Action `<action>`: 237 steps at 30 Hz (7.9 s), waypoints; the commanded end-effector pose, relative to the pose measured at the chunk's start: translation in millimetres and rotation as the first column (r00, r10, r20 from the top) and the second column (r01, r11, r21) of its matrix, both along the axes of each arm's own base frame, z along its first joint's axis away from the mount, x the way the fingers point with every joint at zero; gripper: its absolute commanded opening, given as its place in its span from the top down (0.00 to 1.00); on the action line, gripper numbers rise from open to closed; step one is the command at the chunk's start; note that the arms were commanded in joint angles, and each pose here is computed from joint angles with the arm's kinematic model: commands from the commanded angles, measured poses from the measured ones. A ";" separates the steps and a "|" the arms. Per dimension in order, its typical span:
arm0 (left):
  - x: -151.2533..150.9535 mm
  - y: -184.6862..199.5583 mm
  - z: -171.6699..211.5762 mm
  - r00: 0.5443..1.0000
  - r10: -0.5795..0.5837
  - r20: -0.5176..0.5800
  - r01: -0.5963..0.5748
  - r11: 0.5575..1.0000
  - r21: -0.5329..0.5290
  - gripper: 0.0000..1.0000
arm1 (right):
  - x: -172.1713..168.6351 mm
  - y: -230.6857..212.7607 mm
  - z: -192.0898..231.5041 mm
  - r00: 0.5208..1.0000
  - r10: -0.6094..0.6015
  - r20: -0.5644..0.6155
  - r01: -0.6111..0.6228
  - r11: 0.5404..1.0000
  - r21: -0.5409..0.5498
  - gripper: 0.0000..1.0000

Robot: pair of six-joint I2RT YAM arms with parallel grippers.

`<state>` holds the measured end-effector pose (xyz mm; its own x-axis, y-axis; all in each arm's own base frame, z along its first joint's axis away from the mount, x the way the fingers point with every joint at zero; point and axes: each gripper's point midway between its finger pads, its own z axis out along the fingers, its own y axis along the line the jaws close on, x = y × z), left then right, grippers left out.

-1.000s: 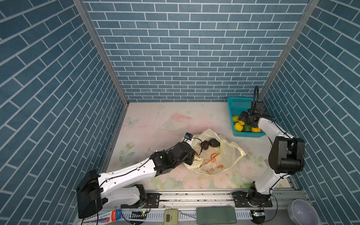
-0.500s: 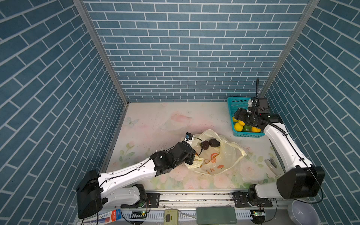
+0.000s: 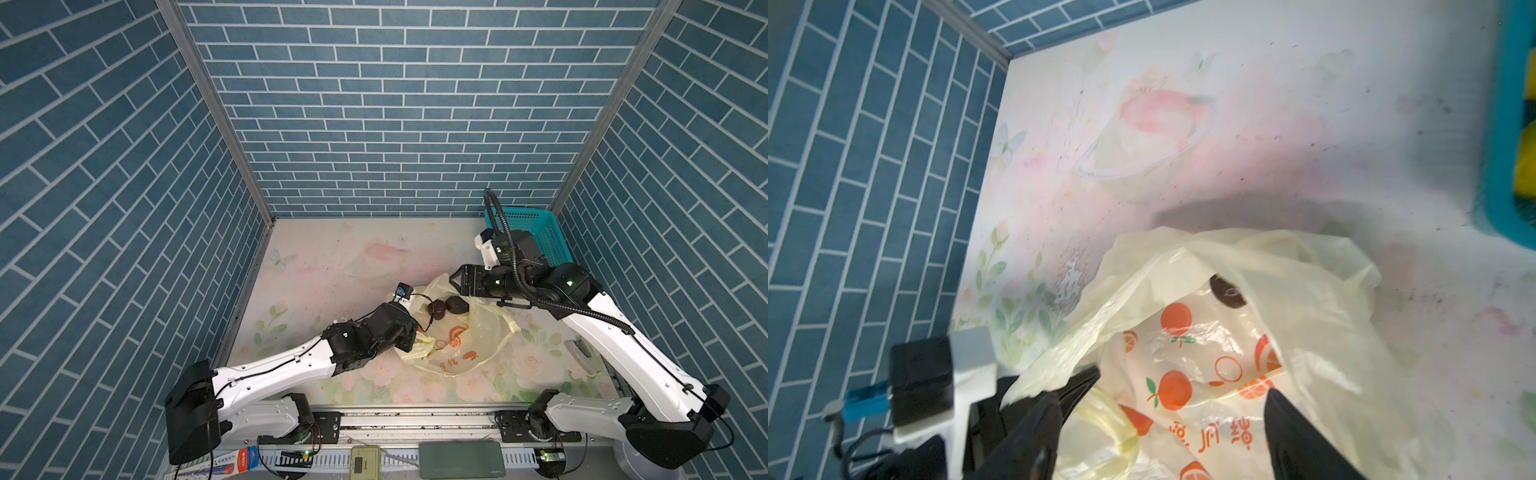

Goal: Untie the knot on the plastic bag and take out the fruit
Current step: 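Move the right gripper back into the bag toward the dark fruits, then close the right gripper on the small dark purple fruit with leaves, then lift the purple fruit out of the bag and carry it to the teal basket, then open the right gripper to drop the purple fruit into the basket, then move the right gripper back into the bag toward the dark avocado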

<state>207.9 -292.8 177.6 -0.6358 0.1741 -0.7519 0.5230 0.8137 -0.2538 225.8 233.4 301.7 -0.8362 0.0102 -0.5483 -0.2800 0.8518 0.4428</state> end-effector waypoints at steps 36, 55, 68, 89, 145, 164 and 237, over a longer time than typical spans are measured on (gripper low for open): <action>-11.4 -4.9 6.6 0.997 -0.077 0.020 0.078 0.996 -0.052 1.00 | 60.6 36.5 -210.0 0.991 -0.095 0.091 0.113 0.970 -0.217 0.41; -22.0 -13.8 -12.1 0.987 -0.158 0.005 0.158 0.987 0.032 1.00 | 71.6 31.9 -235.1 0.977 -0.213 0.022 0.214 0.966 -0.145 0.26; -27.8 -13.6 -10.0 0.982 -0.186 -0.001 0.186 0.982 0.019 1.00 | 93.8 30.6 -257.7 0.948 -0.316 0.032 0.317 0.932 -0.174 0.21; -14.7 -6.7 -19.1 0.995 -0.100 0.009 0.100 0.993 0.056 1.00 | 57.1 46.5 -233.6 0.984 -0.176 -0.013 0.173 0.977 -0.124 0.50; -1.9 5.2 -9.1 0.999 -0.020 0.042 0.017 0.998 0.067 1.00 | 297.1 -191.0 -77.1 0.848 -0.510 0.146 0.508 0.860 0.057 0.49; -2.8 5.1 -5.3 0.999 -0.025 0.042 0.022 0.998 0.060 1.00 | 380.4 -229.7 -179.2 0.806 -0.591 0.009 0.591 0.805 -0.059 0.25; -6.2 -7.0 23.7 0.991 -0.073 0.110 0.077 0.997 -0.032 1.00 | 45.4 33.4 -217.0 0.984 -0.179 -0.008 0.176 0.973 -0.150 0.30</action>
<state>204.7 -300.9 199.8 -0.5466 0.1956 -0.8142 0.5989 0.7709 -0.2168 241.6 262.5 76.0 -0.8829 -0.0364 -0.4681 -0.1838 0.9442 0.2733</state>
